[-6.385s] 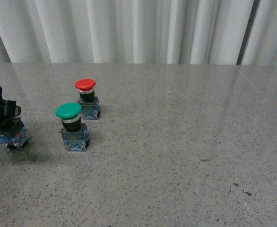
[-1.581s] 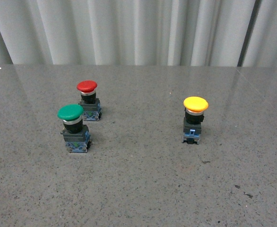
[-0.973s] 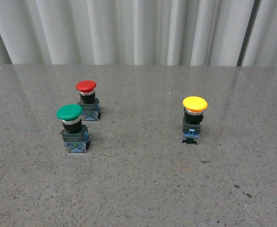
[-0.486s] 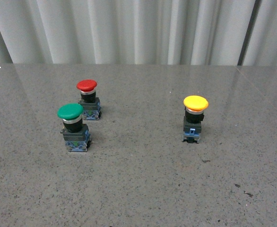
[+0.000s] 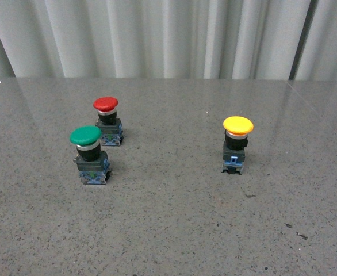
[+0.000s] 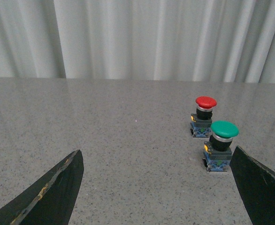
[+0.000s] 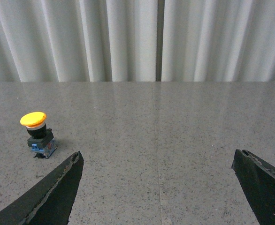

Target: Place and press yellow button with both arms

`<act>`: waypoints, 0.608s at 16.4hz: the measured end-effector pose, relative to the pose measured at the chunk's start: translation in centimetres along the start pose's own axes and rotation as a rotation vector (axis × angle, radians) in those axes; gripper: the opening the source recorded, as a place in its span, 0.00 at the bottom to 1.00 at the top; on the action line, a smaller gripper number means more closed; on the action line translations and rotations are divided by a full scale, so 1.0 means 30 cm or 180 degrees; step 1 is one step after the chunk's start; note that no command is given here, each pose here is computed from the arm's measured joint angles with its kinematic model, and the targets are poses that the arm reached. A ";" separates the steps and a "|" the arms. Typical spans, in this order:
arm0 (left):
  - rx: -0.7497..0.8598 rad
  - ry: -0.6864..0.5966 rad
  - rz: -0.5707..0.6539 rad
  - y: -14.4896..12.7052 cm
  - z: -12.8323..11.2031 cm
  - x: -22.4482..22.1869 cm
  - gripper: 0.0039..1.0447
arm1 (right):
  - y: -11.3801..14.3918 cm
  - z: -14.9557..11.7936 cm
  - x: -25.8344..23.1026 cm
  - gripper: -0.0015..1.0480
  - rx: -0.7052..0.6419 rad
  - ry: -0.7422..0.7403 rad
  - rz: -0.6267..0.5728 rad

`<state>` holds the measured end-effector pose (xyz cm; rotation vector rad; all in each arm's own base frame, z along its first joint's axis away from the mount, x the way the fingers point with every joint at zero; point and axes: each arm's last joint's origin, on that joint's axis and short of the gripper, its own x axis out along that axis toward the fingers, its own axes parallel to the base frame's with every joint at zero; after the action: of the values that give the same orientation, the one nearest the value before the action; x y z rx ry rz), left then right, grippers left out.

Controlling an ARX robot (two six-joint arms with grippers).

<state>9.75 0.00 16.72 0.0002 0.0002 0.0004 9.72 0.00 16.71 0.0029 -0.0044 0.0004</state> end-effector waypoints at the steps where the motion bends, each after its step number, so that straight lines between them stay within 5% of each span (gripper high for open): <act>1: 0.0000 0.0000 -0.0001 0.000 0.000 0.000 0.94 | 0.000 0.000 0.000 0.94 0.0000 0.0000 0.0000; 6: 0.0001 -0.0001 -0.0002 0.000 0.000 0.000 0.94 | -0.010 0.010 0.027 0.94 0.0366 0.0164 0.0346; 10: 0.0001 0.0000 -0.0001 0.000 0.000 0.000 0.94 | 0.022 0.172 0.127 0.94 0.0467 -0.0233 0.0845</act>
<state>9.75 0.00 16.72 0.0006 0.0002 0.0000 13.51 0.63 21.88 0.1488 -0.0780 0.2659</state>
